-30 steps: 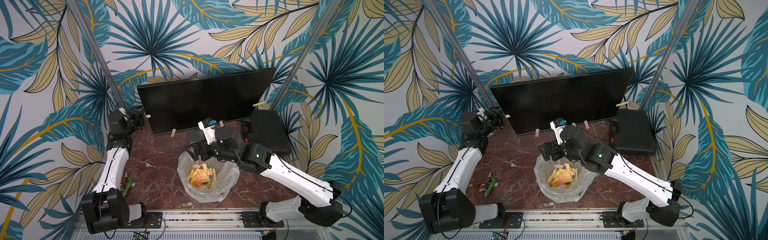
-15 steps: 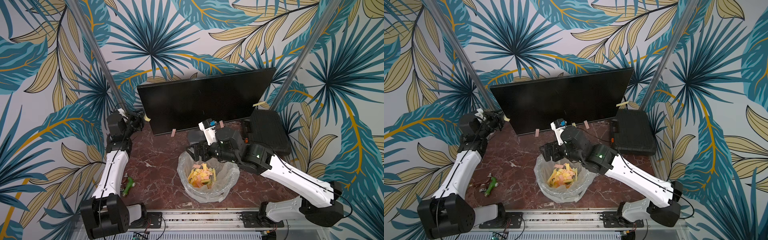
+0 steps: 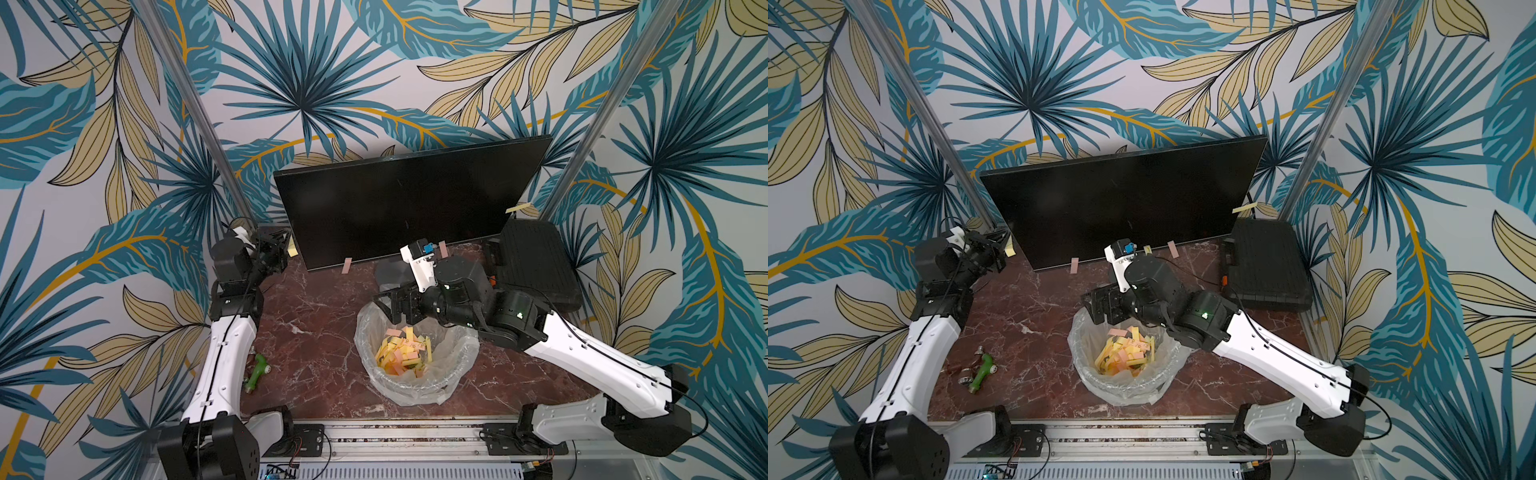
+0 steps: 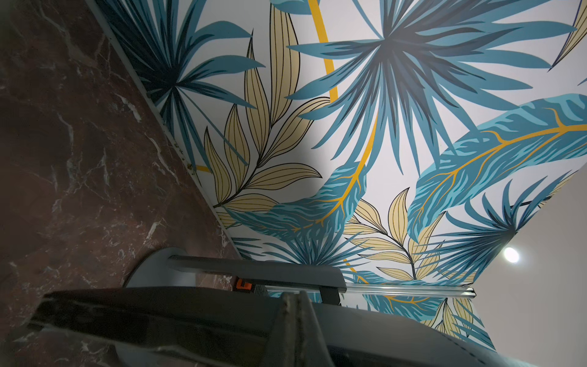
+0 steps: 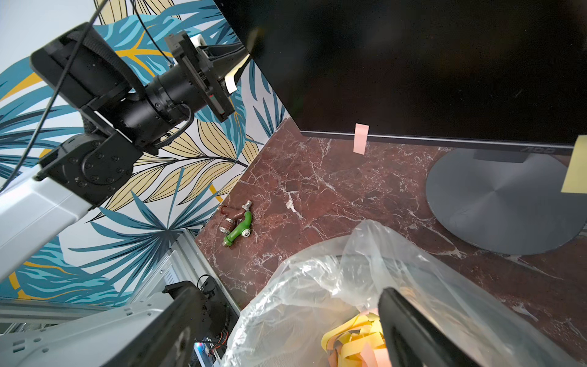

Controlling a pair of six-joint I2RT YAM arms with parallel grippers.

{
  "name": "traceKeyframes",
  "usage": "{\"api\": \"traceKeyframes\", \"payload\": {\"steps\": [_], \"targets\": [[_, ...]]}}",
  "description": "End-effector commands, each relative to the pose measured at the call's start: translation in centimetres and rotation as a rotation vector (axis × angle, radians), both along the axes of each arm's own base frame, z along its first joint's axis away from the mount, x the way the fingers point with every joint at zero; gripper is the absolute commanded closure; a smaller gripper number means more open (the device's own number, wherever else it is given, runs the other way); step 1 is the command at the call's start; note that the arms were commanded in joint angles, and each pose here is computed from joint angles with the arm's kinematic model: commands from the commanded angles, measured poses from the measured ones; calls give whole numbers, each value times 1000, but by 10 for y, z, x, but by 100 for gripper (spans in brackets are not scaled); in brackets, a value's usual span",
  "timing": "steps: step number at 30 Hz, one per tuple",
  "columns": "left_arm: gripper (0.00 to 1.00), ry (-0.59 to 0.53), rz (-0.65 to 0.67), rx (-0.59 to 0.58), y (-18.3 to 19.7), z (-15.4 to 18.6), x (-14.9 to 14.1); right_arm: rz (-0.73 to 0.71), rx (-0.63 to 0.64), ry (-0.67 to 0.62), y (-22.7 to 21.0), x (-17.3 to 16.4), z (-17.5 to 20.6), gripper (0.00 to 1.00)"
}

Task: Remove the sticky note from the monitor
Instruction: Tear off the sticky note from the monitor, then place the sticky note in the trash bin.

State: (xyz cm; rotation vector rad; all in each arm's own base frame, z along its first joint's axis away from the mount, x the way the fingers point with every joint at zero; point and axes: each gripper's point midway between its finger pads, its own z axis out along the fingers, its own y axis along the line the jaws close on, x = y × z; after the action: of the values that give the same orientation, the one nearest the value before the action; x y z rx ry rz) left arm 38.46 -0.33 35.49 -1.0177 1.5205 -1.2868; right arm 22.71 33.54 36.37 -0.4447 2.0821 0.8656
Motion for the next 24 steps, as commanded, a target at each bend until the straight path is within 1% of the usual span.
{"api": "traceKeyframes", "payload": {"steps": [1, 5, 9, 11, 14, 20, 22, 24], "targets": [[100, -14, 44, 103, 5, 11, -28, -14, 14, -17, -5, -2, 3, 9], [100, -21, 36, 275, -3, 32, -65, -32, -4, -21, -13, -2, -1, 9], [100, -34, -51, 473, -33, 54, -93, -53, -27, -33, -23, -2, -3, 9], [100, -54, -116, 550, -61, 60, -101, -65, -39, -40, -27, -1, -3, 8], [100, -77, -233, 633, -112, 58, -107, -86, -58, -46, -33, 0, -5, 8], [100, -144, -392, 823, -212, 52, -124, -157, -91, -62, -60, -1, -6, 7], [100, -154, -444, 882, -242, 43, -127, -191, -96, -69, -73, -2, -6, 7], [100, -153, -480, 941, -262, 33, -129, -224, -101, -69, -88, -5, -8, 7]]}}
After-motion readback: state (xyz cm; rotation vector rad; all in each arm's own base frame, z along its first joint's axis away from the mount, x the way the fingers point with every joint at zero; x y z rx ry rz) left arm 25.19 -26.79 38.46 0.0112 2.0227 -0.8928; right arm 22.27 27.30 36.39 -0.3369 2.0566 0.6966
